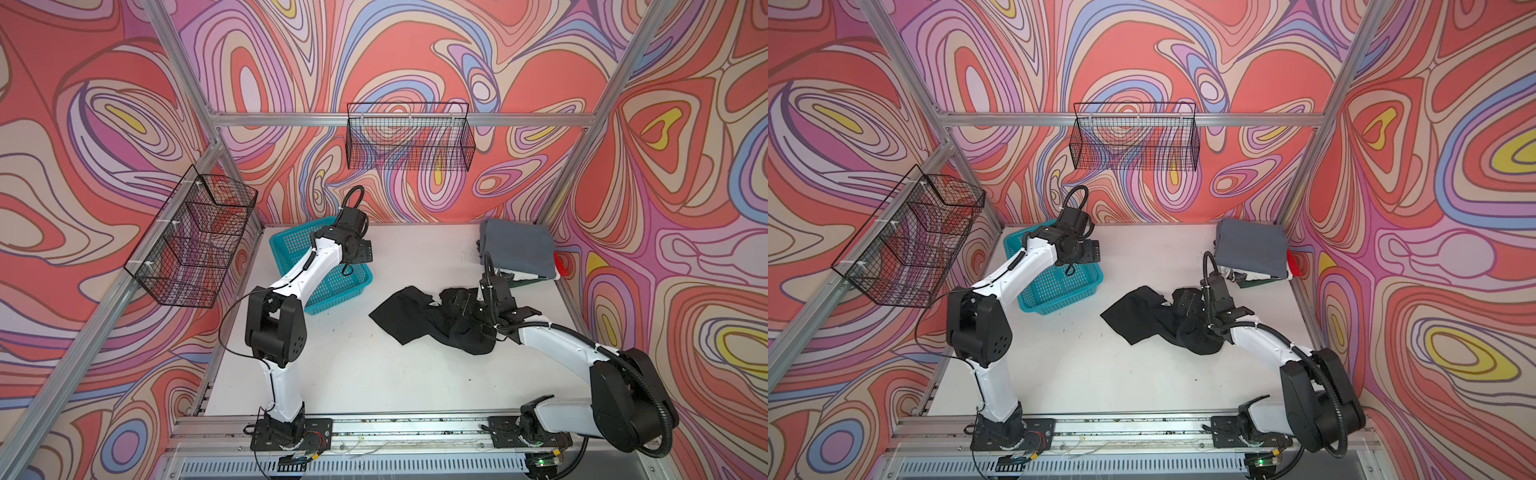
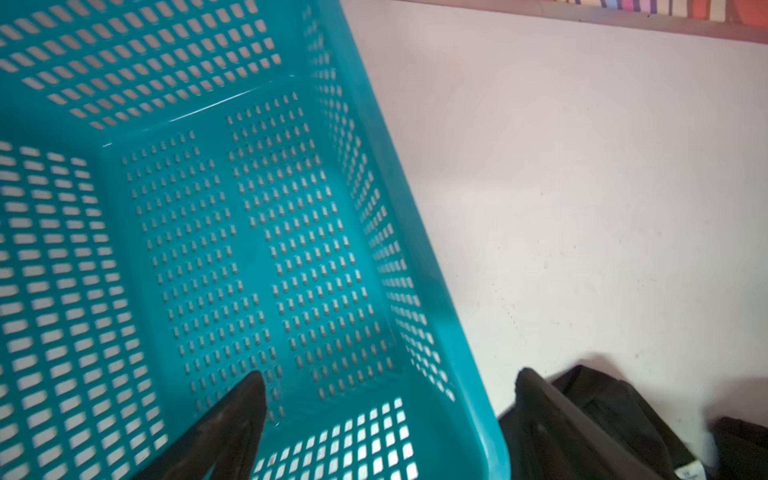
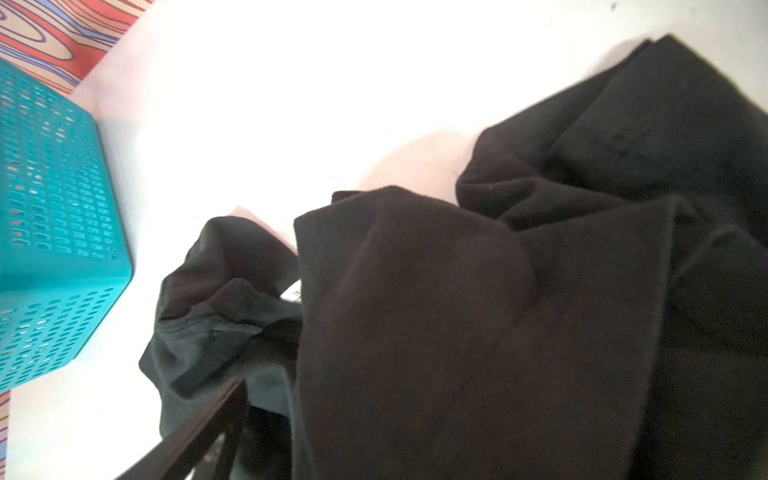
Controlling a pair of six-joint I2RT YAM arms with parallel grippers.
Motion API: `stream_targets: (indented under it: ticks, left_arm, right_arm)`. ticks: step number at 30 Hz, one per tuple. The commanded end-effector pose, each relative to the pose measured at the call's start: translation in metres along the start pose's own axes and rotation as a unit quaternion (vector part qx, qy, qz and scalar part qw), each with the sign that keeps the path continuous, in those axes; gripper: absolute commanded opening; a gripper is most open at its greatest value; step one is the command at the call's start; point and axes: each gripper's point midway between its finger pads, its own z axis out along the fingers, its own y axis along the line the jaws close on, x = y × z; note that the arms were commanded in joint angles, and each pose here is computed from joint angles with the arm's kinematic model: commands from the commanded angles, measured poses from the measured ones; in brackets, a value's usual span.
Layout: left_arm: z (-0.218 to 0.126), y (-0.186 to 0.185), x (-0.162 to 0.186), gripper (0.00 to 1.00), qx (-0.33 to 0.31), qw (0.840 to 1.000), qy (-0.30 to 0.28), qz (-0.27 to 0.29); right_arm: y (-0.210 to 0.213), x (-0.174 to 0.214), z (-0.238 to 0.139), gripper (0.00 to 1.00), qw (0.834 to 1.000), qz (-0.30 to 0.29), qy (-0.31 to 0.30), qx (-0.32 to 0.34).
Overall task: Fold and stack the t-shirts
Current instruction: 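Drag the teal basket away from the shirt with the left gripper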
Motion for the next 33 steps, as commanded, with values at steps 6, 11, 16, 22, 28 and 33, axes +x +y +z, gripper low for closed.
stream_targets:
  ticks: [6,11,16,22,28,33]
  left_arm:
    - [0.039,-0.003,0.014,0.76,-0.033,0.997,0.057,0.037]
    - [0.049,-0.002,0.033,0.42,-0.030,0.993,0.094,0.064]
    - [0.047,0.032,0.045,0.07,-0.107,0.983,0.100,0.113]
    - [0.046,0.085,0.049,0.00,-0.246,0.945,0.103,0.190]
    - [0.047,0.113,0.055,0.00,-0.245,0.953,0.116,0.133]
    - [0.045,0.145,0.054,0.00,-0.271,0.949,0.121,0.105]
  right_arm:
    - [0.006,0.000,-0.003,0.98,1.000,0.002,-0.002,-0.020]
    - [0.007,-0.001,-0.003,0.98,1.000,0.006,-0.002,-0.021]
    - [0.011,0.000,0.000,0.98,1.000,0.008,0.004,-0.029]
    - [0.025,0.000,0.004,0.98,0.998,0.015,0.018,-0.063]
    - [0.027,-0.003,0.008,0.98,0.998,0.006,0.025,-0.055]
    - [0.027,-0.004,0.008,0.98,0.998,0.010,0.023,-0.057]
